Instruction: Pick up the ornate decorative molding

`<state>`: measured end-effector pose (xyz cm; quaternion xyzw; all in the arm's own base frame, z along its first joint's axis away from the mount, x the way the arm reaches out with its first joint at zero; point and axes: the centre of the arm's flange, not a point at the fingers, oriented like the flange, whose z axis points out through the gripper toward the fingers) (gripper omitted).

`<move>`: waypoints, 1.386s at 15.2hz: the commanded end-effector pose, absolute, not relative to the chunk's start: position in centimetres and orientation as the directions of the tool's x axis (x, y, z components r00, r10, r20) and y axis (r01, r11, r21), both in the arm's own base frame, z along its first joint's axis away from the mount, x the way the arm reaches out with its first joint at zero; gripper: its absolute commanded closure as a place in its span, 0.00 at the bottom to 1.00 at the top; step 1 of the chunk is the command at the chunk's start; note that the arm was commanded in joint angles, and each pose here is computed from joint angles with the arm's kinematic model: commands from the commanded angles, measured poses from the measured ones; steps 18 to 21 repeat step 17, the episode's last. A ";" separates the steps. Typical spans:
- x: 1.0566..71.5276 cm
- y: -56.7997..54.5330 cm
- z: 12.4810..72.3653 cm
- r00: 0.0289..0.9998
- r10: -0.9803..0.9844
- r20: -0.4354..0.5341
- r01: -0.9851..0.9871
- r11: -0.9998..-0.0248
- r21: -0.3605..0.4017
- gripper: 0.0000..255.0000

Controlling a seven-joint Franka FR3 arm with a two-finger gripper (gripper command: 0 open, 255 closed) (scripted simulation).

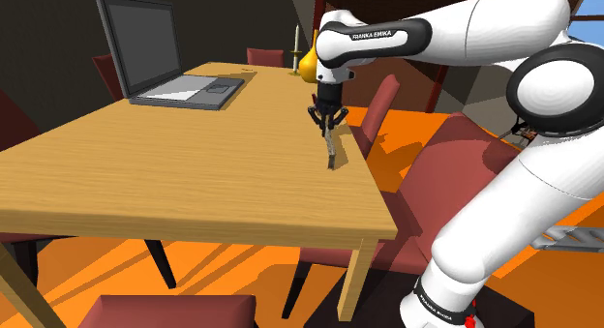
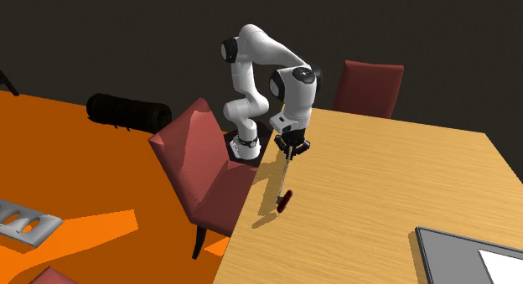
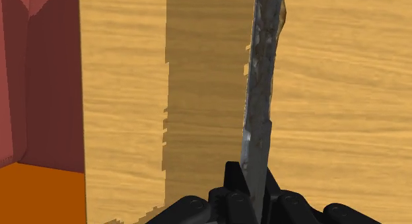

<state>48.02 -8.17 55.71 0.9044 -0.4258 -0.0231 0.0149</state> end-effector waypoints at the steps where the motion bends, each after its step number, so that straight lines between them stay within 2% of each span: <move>1: 48.1 -8.2 56.2 0.636 -0.771 -0.029 -0.769 -0.637 0.047 1.00; 15: 48.1 -8.2 63.6 0.636 -0.771 -0.029 -0.769 -0.637 0.047 1.00; 21: 48.1 -8.2 63.7 0.636 -0.771 -0.029 -0.769 -0.637 0.047 1.00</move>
